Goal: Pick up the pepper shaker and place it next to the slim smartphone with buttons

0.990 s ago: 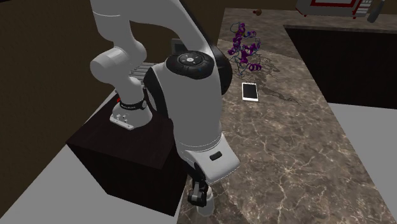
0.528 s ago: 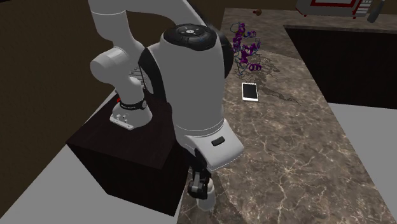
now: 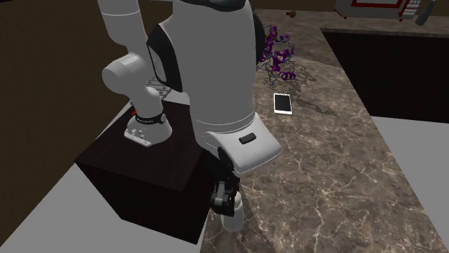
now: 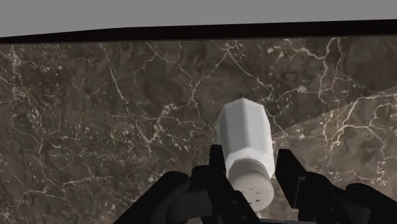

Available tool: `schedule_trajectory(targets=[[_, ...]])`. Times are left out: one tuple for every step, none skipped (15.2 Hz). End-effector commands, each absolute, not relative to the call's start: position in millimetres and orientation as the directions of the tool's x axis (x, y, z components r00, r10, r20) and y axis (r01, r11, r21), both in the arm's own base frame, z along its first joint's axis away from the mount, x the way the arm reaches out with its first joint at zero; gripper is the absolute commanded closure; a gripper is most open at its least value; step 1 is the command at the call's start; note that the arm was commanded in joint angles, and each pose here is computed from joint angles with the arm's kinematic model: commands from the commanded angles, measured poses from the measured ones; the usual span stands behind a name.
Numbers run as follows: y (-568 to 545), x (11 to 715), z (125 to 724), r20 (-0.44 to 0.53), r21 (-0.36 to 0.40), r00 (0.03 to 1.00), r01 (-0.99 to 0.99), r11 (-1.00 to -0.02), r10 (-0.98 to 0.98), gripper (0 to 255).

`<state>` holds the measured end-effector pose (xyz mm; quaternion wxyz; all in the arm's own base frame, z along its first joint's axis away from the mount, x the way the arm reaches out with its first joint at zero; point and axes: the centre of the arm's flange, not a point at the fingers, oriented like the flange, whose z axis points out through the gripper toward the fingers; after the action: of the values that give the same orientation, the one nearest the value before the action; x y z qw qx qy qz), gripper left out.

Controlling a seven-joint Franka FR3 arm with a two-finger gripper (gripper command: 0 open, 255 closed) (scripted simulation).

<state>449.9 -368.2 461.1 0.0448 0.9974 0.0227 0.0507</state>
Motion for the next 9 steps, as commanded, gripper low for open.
schedule_trajectory(targets=[[-367,450,472,0.099,0.091,0.994,0.041,-0.995,0.050,255],[-367,450,477,0.099,0.091,0.994,0.041,-0.995,0.050,255],[-367,450,482,0.099,0.091,0.994,0.041,-0.995,0.050,255],[-367,450,488,0.099,0.091,0.994,0.041,-0.995,0.050,255],[-367,450,493,0.099,0.091,0.994,0.041,-0.995,0.050,255],[-367,450,498,0.099,0.091,0.994,0.041,-0.995,0.050,255],[-367,450,504,0.099,0.091,0.994,0.041,-0.995,0.050,255],[-367,450,509,0.099,0.091,0.994,0.041,-0.995,0.050,255],[-367,450,514,0.099,0.091,0.994,0.041,-0.995,0.050,255]])
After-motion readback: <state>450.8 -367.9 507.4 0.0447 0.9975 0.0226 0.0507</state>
